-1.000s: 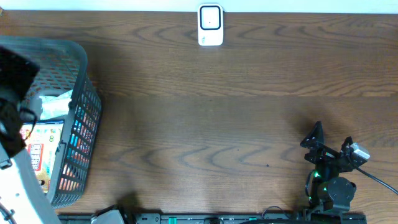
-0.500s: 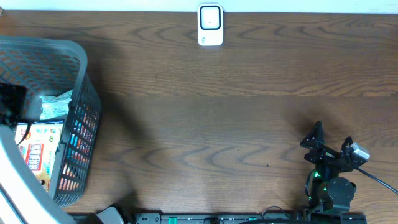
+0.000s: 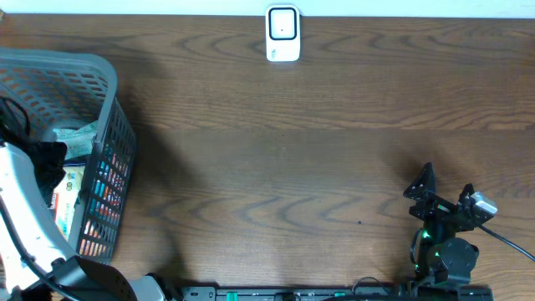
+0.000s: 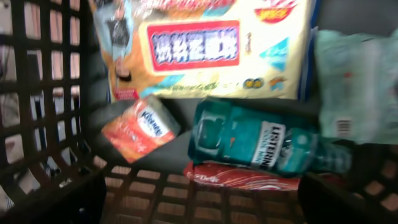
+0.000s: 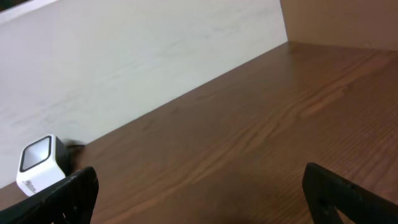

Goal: Scan the item barcode

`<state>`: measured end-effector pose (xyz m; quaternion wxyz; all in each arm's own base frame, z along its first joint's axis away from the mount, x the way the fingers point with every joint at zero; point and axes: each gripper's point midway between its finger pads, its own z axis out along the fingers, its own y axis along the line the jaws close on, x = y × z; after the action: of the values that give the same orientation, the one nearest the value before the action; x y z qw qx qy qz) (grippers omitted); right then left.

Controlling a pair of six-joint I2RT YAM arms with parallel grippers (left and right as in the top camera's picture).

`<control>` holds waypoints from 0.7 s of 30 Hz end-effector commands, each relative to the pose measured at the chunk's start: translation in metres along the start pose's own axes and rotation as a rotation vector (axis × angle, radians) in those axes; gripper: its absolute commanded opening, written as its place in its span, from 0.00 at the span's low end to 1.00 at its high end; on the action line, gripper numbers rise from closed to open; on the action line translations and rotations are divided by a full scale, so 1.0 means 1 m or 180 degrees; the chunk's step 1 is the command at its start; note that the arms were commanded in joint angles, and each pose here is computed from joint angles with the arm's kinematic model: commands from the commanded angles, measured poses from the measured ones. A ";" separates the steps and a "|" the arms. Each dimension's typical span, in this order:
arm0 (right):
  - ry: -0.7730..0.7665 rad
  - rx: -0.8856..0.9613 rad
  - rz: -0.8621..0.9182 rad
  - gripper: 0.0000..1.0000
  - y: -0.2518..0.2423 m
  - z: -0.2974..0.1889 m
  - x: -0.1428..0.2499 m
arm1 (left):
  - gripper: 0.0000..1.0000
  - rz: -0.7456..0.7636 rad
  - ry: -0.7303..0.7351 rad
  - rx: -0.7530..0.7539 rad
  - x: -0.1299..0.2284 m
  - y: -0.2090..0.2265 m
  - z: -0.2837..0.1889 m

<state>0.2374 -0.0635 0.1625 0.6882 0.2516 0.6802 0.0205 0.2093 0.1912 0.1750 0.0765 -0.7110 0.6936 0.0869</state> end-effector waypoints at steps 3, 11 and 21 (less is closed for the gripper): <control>-0.0016 0.0009 0.0039 0.99 0.000 0.000 -0.001 | 0.98 -0.0162 0.0102 -0.0139 0.012 0.010 0.021; -0.0016 0.0009 0.0039 0.99 0.000 0.000 -0.001 | 0.98 -0.0115 0.0231 -0.0335 0.033 0.026 0.064; -0.0016 0.0009 0.0039 0.99 0.000 0.000 -0.001 | 0.99 0.0277 0.0360 -0.0629 0.034 0.056 0.069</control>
<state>0.2374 -0.0635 0.1623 0.6880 0.2516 0.6804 0.0205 0.1659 0.1659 0.0980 -0.0258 -0.7129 0.6937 0.0995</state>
